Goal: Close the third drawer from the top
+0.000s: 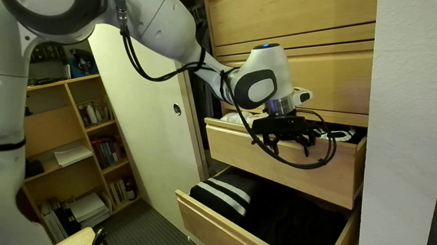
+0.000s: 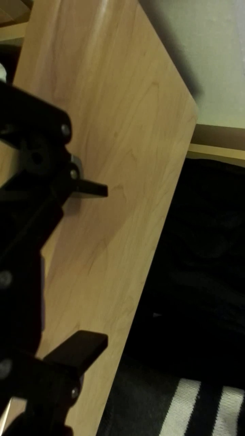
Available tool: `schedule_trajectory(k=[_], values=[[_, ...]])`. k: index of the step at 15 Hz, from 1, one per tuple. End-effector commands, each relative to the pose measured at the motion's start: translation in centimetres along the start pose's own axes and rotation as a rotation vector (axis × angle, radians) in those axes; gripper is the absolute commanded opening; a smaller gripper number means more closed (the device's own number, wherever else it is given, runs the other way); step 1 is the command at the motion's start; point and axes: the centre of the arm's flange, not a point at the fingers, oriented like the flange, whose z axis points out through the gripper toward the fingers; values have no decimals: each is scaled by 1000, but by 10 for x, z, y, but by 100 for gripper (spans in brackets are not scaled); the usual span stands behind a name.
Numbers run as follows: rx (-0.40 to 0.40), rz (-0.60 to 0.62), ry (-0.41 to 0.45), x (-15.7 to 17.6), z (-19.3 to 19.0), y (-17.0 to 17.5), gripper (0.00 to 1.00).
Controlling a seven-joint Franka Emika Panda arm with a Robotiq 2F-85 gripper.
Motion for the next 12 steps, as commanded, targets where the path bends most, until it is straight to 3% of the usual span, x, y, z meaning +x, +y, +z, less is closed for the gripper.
schedule_trajectory(k=[1, 12], values=[[-11, -30, 41, 23, 11, 20, 100], [-43, -30, 151, 81, 11, 40, 100]])
